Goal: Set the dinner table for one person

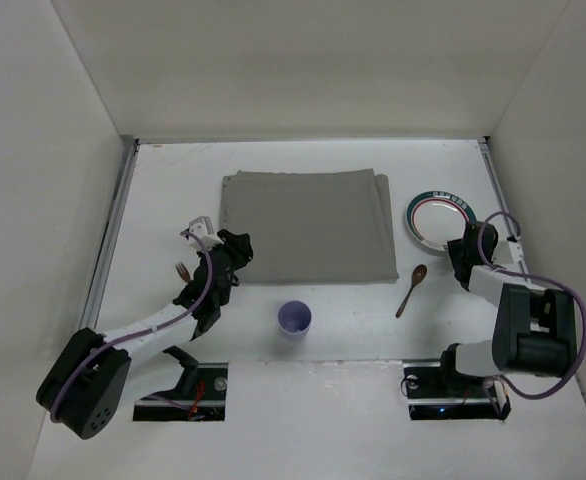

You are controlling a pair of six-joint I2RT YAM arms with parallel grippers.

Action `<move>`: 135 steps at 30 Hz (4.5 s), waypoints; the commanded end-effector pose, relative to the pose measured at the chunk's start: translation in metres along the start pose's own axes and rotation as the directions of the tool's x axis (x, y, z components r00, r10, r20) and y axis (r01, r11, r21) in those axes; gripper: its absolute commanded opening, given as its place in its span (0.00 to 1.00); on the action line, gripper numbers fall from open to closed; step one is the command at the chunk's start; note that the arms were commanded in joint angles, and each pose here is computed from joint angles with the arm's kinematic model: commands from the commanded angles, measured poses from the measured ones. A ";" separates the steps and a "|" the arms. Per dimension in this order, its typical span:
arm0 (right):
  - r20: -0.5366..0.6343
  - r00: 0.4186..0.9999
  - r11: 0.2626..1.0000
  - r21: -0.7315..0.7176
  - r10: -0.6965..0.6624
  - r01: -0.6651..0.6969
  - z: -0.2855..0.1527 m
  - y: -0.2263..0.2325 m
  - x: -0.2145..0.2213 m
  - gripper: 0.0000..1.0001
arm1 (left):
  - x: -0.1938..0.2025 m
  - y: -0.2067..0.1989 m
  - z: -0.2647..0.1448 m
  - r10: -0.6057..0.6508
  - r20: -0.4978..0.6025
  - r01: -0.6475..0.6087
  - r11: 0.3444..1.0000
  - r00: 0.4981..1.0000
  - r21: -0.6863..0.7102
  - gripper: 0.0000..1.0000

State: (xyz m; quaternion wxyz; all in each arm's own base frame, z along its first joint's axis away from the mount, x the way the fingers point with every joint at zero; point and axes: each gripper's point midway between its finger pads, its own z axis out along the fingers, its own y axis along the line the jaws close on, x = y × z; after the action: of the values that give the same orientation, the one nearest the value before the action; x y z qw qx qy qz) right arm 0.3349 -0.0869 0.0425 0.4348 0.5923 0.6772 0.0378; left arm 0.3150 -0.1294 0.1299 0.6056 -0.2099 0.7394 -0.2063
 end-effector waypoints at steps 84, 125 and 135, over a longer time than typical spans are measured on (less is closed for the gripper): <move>-0.153 0.718 0.522 -0.789 -0.679 0.325 -0.208 0.152 0.216 0.55 | -0.018 0.011 0.005 -0.031 0.068 0.032 0.999 0.997 -0.021 0.36; 0.257 -0.003 -0.230 -0.860 -0.966 0.455 -0.365 0.057 0.291 0.08 | -0.020 0.008 0.001 -0.033 0.081 0.034 0.999 0.996 -0.014 0.38; 0.219 0.542 0.122 -0.844 -0.811 0.523 -0.322 0.216 0.181 0.06 | -0.014 0.007 0.004 -0.031 0.061 0.032 0.999 0.998 -0.011 0.39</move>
State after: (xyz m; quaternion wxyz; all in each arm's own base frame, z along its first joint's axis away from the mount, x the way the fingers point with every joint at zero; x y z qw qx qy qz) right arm 0.2474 0.2936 0.2037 0.4246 -0.1884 0.8557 0.2280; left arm 0.3165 -0.1136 0.1248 0.6100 -0.2261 0.7347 -0.1926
